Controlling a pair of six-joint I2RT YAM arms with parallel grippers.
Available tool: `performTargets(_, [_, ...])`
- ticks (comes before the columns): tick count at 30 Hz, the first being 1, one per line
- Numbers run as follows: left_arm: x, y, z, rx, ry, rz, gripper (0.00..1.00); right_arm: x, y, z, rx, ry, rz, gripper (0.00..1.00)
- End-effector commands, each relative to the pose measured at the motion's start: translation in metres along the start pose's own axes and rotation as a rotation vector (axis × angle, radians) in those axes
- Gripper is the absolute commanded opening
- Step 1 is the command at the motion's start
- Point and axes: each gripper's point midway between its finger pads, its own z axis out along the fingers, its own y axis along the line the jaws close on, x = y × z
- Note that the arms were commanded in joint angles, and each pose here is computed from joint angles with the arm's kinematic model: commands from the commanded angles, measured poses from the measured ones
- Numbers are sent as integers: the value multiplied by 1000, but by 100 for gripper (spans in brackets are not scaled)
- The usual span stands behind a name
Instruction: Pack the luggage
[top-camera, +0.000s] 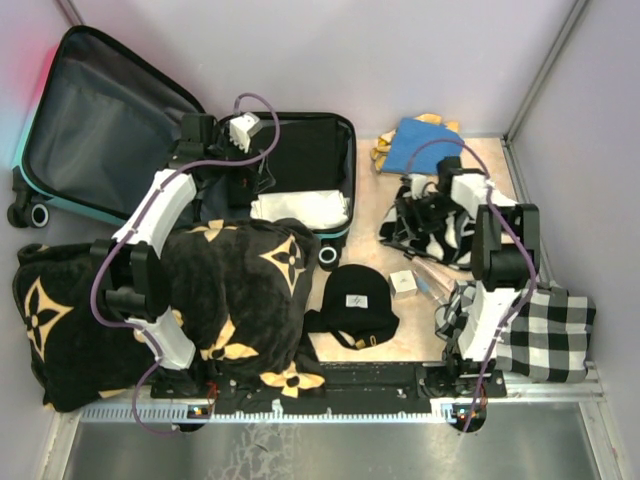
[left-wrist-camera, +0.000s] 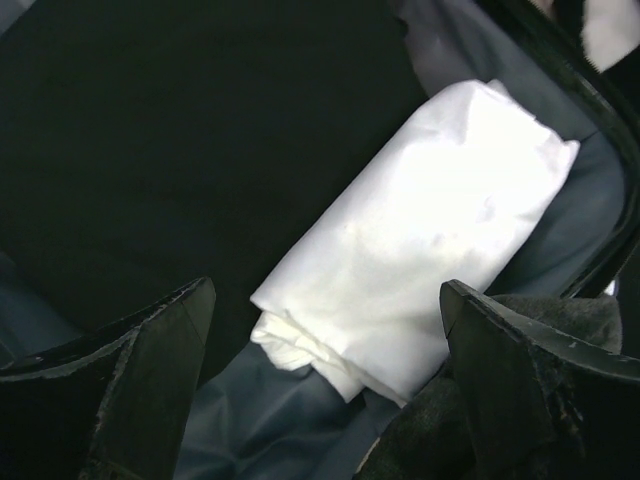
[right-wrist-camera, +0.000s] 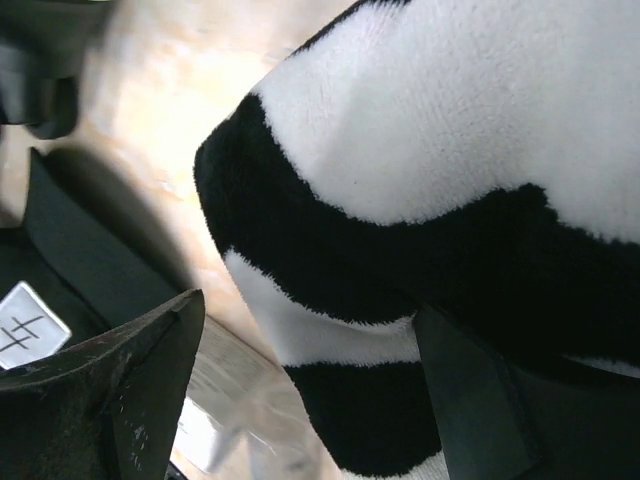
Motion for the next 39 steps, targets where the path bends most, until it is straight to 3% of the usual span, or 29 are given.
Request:
performTargets(1, [-39,-27,2,85,-96,47,99,-4,38,21,-83,36,-41,85])
performTargets(6, [-55,-80,24,181,-122,102,99,-24,46,-26,-19,-51,-99,88])
performTargets(9, [-52,-104,41,233,-115,112,99,-33,41,-71,65,-184,-37,98])
performTargets(15, [-51,-115,56,257,-127,80,99,-18,-13,-132,300,-383,304,99])
performTargets(18, [-51,-117,59,263,-135,81,99,2,-38,-130,390,-387,452,99])
performTargets(24, [-49,-120,58,265,-129,84,99,26,-63,-117,315,-354,547,99])
performTargets(34, [-36,-125,59,275,-101,71,100,35,-111,-82,365,-358,612,99])
performTargets(39, [-32,-123,60,266,-89,72,100,24,-104,-72,268,-401,583,99])
